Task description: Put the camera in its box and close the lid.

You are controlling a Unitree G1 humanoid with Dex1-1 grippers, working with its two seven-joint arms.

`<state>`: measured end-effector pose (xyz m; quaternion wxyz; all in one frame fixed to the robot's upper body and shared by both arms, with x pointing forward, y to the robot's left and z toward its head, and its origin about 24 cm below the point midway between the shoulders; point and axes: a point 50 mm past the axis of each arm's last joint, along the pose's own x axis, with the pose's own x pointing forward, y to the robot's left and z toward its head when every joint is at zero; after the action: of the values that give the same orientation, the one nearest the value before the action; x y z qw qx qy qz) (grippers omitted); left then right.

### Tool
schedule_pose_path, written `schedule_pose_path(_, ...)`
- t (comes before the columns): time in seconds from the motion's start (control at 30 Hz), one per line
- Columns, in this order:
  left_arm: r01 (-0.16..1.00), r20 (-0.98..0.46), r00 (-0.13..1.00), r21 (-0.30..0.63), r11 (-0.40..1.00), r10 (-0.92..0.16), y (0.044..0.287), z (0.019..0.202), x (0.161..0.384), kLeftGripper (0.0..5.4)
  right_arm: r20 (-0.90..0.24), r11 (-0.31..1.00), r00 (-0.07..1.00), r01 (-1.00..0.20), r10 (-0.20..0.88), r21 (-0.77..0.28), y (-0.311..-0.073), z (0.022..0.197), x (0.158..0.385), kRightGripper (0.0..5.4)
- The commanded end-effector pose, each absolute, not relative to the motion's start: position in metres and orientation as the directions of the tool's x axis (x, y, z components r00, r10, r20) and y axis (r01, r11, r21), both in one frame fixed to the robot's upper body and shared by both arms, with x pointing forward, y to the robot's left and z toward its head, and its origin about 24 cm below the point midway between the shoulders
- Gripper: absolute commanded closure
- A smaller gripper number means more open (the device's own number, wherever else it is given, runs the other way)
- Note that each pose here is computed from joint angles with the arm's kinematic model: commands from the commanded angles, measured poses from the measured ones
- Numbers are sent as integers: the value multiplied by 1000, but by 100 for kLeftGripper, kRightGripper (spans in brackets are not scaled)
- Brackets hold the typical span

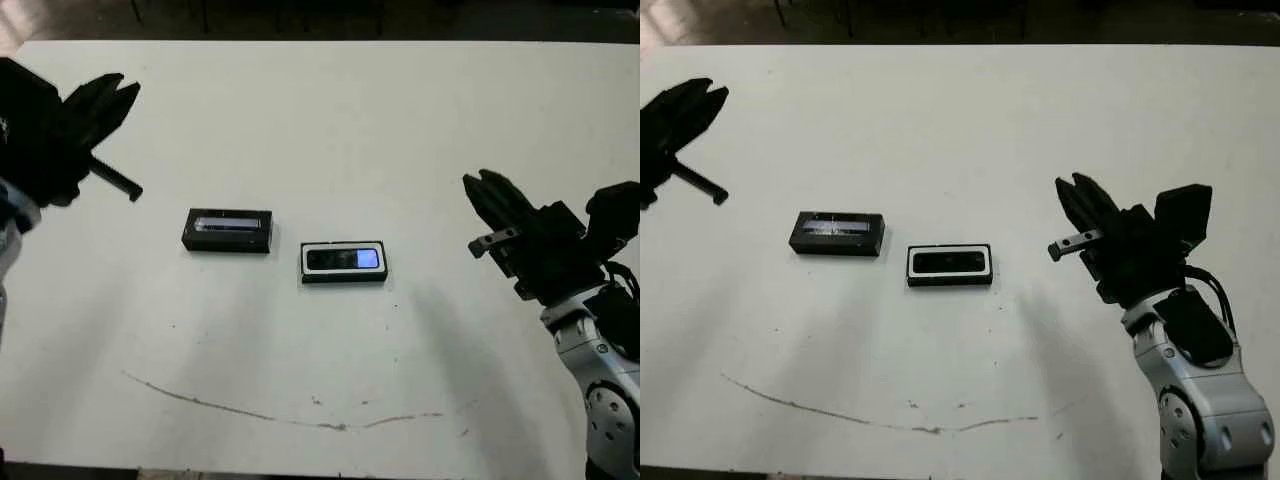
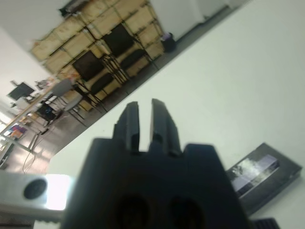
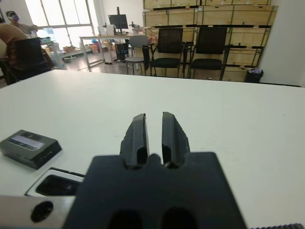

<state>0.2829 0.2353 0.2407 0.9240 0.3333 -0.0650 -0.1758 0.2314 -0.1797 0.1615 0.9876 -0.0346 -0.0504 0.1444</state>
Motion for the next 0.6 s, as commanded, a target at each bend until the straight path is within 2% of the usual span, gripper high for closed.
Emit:
schedule_pose_path(0.03, 332, -84, 923, 667, 667, -376, 233, 238, 299, 540, 73, 961, 960, -265, 271, -82, -181, 159, 235, 539)
schedule_pose_path(0.13, 361, -133, 913, 704, 612, -385, 226, 236, 313, 540, 73, 963, 962, -259, 264, -69, -180, 162, 238, 539)
schedule_pose_path(0.27, 450, -246, 869, 754, 480, -428, 221, 219, 333, 540, 82, 963, 960, -263, 267, -53, -177, 164, 241, 539)
schedule_pose_path(0.47, 644, -508, 762, 658, 390, -401, 223, 190, 360, 540, 81, 962, 959, -267, 271, -65, -177, 164, 240, 539)
schedule_pose_path(0.6, 690, -599, 723, 644, 329, -344, 216, 181, 370, 540, 80, 961, 959, -267, 272, -69, -178, 164, 239, 539)
